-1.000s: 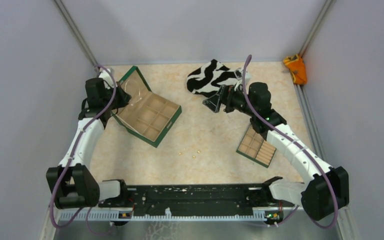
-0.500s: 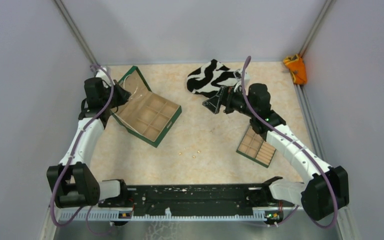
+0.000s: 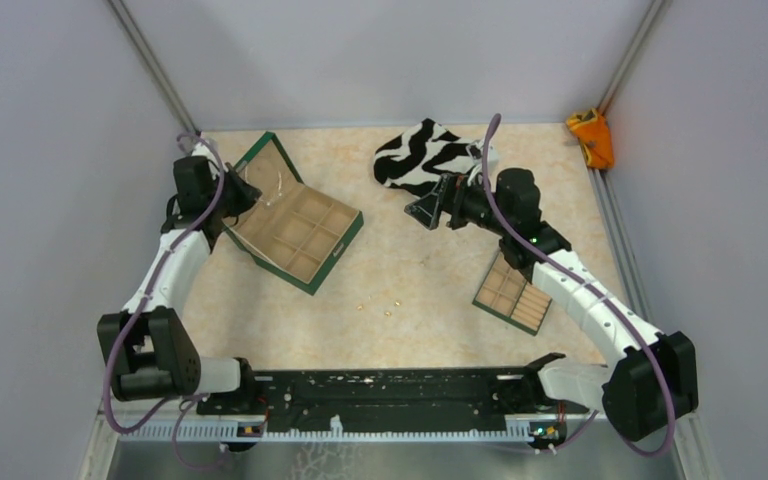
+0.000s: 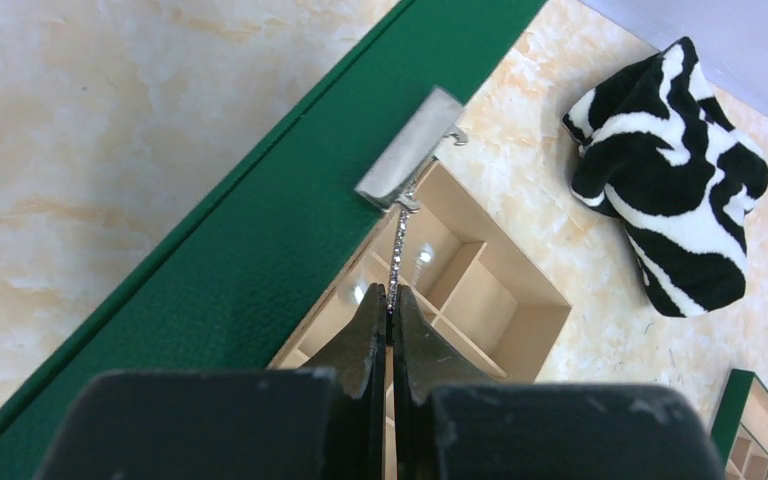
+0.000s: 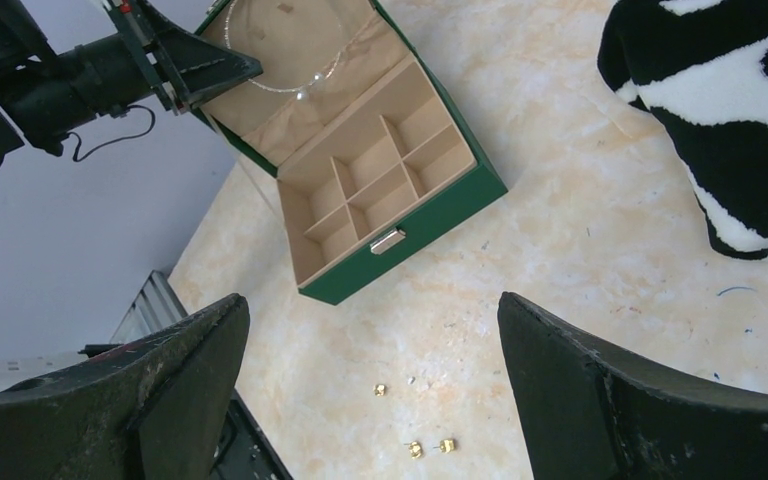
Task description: Organize the mixed jewelry
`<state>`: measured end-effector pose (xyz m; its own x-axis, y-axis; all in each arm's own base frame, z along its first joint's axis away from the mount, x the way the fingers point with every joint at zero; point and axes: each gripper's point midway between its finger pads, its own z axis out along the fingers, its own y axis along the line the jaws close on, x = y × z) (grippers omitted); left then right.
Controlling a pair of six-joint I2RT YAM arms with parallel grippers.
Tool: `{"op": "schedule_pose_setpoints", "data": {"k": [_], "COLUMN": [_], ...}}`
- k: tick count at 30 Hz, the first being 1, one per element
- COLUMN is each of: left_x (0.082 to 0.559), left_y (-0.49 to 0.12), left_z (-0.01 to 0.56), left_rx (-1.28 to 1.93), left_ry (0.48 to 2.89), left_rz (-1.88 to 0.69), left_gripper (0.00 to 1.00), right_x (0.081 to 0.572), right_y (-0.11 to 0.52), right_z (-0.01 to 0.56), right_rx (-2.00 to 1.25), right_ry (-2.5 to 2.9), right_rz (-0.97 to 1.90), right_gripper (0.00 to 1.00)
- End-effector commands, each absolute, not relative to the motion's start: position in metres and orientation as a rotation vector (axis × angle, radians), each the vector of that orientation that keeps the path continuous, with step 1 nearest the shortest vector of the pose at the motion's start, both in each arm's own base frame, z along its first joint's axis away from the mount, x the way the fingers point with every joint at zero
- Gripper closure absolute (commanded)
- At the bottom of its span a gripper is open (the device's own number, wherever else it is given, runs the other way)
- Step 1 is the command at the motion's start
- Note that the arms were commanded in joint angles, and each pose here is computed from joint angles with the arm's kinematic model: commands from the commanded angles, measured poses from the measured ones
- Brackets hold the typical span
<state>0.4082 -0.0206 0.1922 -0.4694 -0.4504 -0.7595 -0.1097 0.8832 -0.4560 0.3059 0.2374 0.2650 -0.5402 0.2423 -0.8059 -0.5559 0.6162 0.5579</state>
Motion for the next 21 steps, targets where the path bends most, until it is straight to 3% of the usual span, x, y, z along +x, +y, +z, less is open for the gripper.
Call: {"op": "schedule_pose_setpoints", "data": {"k": [1, 21], "left_x": [0.410, 0.397], "left_y": [-0.011, -0.019], "left_z": [0.190, 0.176], "left_rx": [-0.473, -0.477], "left_ry": [2.013, 2.041], "left_rz": [-0.434, -0.568], "left_gripper": [1.00, 1.00], "right_x": [0.306, 0.304], "right_y": [0.237, 0.238], "right_z": [0.278, 0.276], "right_rx": [-0.269, -0.267], "right_ry": [1.824, 1.828], "right_rz": [1.052, 1.062], "right_gripper": [0.06, 0.06]}}
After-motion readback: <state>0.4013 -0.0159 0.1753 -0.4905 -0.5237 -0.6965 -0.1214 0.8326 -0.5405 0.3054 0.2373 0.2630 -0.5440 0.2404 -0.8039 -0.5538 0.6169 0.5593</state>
